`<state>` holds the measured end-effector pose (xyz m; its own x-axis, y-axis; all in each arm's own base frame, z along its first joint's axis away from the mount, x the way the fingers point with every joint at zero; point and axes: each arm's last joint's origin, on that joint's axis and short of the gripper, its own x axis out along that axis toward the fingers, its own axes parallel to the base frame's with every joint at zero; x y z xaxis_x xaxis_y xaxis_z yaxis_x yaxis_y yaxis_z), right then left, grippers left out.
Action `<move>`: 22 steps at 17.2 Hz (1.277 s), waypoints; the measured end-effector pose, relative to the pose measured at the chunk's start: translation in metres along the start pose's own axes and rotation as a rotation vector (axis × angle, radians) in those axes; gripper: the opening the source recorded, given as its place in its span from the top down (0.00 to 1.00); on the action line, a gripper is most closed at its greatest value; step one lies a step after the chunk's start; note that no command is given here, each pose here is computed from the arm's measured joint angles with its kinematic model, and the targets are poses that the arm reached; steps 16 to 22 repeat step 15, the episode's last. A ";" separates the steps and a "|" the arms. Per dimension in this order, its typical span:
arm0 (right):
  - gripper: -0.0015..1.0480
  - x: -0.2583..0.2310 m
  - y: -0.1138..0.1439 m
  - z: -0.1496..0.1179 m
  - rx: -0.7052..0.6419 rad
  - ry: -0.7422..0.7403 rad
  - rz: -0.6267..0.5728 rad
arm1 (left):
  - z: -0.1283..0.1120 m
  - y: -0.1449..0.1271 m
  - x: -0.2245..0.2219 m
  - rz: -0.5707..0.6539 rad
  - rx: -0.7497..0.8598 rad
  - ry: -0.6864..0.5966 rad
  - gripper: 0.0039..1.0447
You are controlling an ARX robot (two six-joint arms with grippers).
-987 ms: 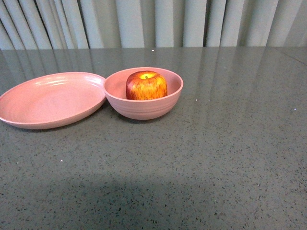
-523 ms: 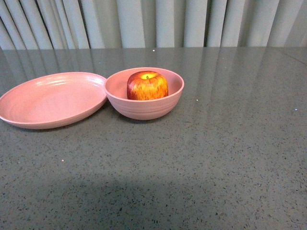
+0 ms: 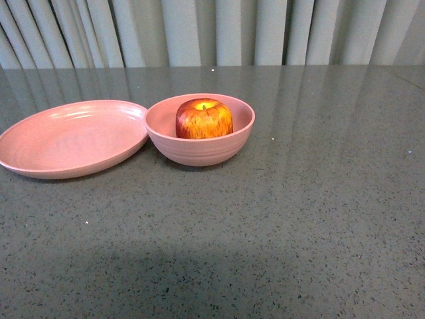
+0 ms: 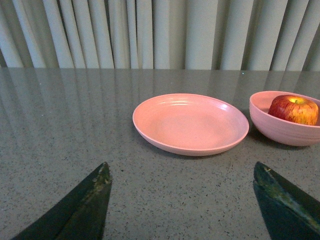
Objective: Move apple from plate to bowl
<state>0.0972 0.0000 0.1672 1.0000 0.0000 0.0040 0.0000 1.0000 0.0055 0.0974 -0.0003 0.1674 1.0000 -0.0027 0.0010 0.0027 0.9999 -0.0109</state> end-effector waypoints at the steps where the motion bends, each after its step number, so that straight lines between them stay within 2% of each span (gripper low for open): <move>1: 0.06 0.000 0.000 0.000 0.000 0.000 0.000 | 0.000 0.000 0.000 0.000 0.000 0.000 0.11; 2: 0.06 0.000 0.000 0.000 0.000 0.000 0.000 | 0.000 0.000 0.000 0.000 0.001 0.000 0.05; 3: 0.06 0.000 0.000 0.000 0.000 0.000 0.000 | 0.000 0.000 0.000 0.000 0.001 0.000 0.07; 22: 0.06 0.000 0.000 0.000 0.000 0.000 0.000 | 0.000 0.000 0.000 0.000 0.000 0.000 0.06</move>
